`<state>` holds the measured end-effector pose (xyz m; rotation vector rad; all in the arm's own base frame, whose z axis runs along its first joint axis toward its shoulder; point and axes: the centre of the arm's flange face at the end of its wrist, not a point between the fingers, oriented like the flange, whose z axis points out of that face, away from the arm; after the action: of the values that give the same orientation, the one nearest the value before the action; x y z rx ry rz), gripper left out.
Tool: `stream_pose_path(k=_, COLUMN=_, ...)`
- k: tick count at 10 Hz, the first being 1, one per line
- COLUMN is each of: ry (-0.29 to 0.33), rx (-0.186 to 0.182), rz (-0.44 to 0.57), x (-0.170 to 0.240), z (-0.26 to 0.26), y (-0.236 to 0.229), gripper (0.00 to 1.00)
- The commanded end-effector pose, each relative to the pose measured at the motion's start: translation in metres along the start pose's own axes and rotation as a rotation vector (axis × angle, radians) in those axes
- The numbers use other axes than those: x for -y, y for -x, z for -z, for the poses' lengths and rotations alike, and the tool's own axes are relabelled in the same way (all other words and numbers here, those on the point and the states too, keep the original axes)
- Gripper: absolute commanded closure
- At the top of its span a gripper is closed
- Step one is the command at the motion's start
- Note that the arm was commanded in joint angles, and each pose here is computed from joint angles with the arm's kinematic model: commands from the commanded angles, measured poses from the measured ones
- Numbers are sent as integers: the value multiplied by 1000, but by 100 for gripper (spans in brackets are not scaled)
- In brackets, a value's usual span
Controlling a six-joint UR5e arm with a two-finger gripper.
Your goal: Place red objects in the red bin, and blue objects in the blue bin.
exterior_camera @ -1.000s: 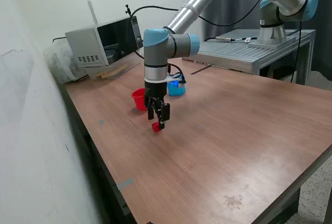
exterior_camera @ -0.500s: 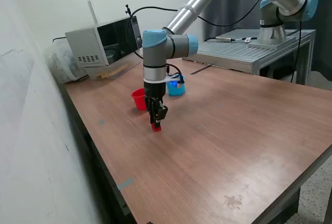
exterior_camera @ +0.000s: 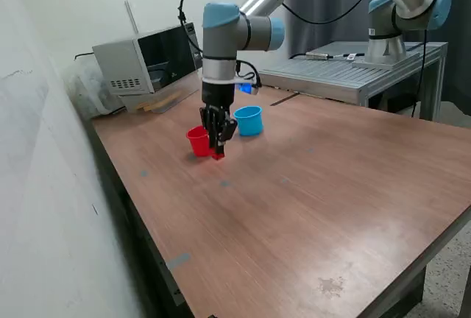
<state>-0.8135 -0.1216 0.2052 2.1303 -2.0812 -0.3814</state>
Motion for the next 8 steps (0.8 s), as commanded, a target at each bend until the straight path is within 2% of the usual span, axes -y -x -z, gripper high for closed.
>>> stream_pose_path(k=1, ry=22, rx=1, rz=1, x=7, z=69, y=7, gripper=100)
stream_pose_path(k=2, ry=18, rx=7, rz=17, x=8, z=69, y=14, gripper=100)
stream_pose_path(k=5, ry=-27, rx=52, rz=-148, x=15, z=43, y=156, gripper=100)
stream_pose_path(k=6, ry=-37, rx=56, rz=-171, x=19, z=40, y=174, gripper=100)
stream_pose_path(k=8, ry=-50, rx=54, rz=-181, x=25, z=33, y=181, gripper=100)
